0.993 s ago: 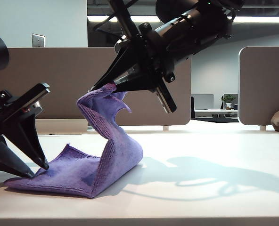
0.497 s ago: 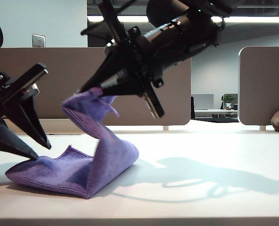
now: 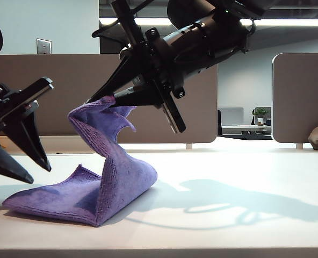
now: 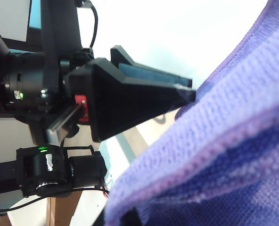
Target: Fold the bottom of the cloth upward, then fold it vertically to form a square shape.
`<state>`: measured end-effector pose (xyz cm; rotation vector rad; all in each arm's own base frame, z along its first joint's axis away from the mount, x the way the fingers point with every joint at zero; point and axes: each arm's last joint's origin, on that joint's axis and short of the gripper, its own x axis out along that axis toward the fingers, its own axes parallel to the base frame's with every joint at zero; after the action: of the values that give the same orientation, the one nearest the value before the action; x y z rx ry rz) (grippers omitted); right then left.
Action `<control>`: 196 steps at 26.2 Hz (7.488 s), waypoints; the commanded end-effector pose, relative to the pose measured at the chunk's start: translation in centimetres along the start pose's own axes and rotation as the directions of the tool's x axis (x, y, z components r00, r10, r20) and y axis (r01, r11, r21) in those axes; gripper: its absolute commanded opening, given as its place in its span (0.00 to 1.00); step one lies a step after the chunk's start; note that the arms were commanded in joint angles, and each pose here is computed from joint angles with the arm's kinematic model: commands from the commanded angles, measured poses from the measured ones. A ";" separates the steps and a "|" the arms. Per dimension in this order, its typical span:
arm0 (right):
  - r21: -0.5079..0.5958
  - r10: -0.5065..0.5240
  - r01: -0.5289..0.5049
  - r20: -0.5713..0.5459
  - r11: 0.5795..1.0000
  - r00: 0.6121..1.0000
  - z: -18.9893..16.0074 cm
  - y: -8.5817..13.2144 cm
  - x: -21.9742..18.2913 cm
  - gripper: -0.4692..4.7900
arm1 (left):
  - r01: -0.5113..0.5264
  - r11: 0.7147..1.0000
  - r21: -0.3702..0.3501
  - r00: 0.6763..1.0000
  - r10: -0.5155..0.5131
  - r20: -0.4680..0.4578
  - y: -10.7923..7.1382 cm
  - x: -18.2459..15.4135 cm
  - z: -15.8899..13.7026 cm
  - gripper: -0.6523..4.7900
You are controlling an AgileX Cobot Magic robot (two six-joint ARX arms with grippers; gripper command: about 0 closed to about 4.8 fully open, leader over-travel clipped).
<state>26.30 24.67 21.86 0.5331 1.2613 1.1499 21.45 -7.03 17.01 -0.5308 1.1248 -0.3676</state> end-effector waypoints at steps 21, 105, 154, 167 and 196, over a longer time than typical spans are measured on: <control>0.020 0.098 -0.097 -0.045 0.995 0.994 1.2 -0.6 3.3 0.09 | -0.049 0.998 0.034 0.950 0.036 0.312 -1.3 -7.6 2.6 0.34; 0.011 -0.432 0.439 -0.156 0.899 0.888 -1.3 -1.1 -0.7 0.69 | 0.047 0.996 0.082 0.997 -0.041 -0.072 1.3 -2.3 2.3 0.32; 0.014 -0.405 0.412 -0.159 0.911 0.900 -1.5 -1.0 1.3 0.71 | 0.151 0.987 0.061 0.986 -0.146 -0.078 0.7 4.1 4.5 0.22; 0.032 -0.462 0.474 -0.177 0.880 0.869 -1.5 -2.6 2.3 0.59 | 0.157 0.986 0.050 0.983 -0.152 -0.099 0.8 4.0 4.3 0.22; -0.047 -0.478 0.480 -0.220 0.876 0.850 -2.2 -1.4 0.8 0.52 | 0.205 0.976 0.068 0.976 -0.199 -0.082 0.0 3.3 4.8 0.22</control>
<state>24.73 24.25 19.51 0.0741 1.4950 0.7824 26.79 -7.67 15.27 -0.5743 1.1724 -0.5939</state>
